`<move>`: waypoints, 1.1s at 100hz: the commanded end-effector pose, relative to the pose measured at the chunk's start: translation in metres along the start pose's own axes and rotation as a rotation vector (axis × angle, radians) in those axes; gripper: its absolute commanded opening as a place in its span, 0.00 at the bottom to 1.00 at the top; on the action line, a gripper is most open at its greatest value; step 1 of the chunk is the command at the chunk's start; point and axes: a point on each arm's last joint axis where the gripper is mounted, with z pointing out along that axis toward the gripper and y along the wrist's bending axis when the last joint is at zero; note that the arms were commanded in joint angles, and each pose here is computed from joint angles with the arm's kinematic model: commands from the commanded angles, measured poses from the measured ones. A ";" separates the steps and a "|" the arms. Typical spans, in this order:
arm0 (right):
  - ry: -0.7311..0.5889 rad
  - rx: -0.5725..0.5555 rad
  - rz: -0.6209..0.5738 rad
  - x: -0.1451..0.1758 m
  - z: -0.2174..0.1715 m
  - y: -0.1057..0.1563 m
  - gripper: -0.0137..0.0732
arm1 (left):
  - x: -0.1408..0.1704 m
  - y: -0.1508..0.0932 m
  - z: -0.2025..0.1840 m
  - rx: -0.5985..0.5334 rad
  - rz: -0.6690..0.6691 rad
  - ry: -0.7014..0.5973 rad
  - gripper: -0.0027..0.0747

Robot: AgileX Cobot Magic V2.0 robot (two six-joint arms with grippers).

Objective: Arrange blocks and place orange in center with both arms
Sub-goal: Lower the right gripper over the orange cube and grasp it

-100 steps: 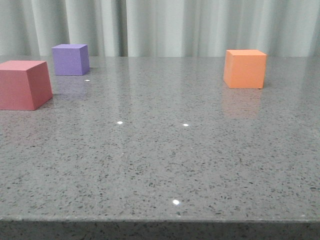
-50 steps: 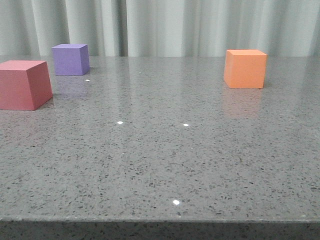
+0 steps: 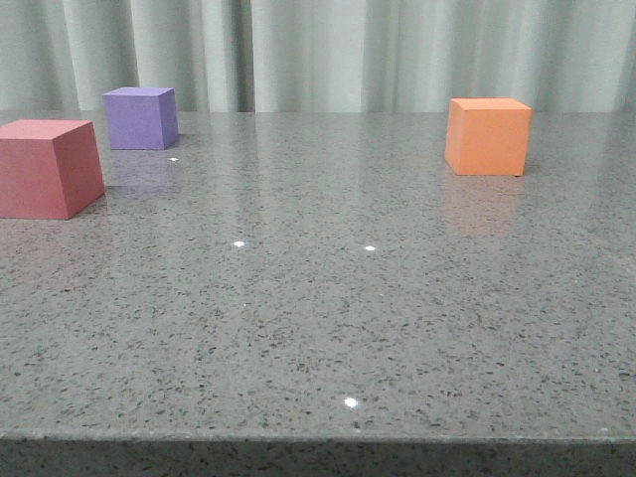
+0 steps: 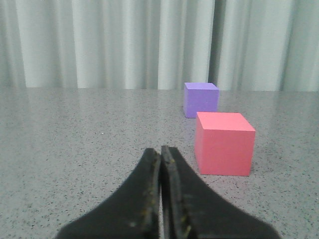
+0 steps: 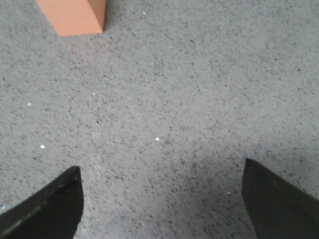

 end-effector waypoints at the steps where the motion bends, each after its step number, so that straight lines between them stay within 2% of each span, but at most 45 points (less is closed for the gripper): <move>1: -0.063 -0.022 0.008 -0.026 0.002 0.005 0.90 | 0.005 0.000 -0.001 0.011 -0.010 -0.073 0.01; 18: -0.020 -0.042 0.000 -0.060 0.026 0.018 0.90 | 0.005 0.000 -0.001 0.011 -0.010 -0.073 0.01; 38: -0.002 -0.110 -0.059 -0.104 0.060 0.051 0.90 | 0.005 0.000 -0.001 0.011 -0.010 -0.073 0.01; 59: 0.038 -0.133 -0.089 -0.141 0.109 0.080 0.90 | 0.005 0.000 -0.001 0.011 -0.010 -0.073 0.01; 85: 0.090 -0.121 -0.092 -0.164 0.170 0.095 0.90 | 0.005 0.000 -0.001 0.011 -0.010 -0.073 0.01; 110: 0.117 -0.117 -0.091 -0.169 0.204 0.101 0.90 | 0.005 0.000 -0.001 0.011 -0.010 -0.073 0.01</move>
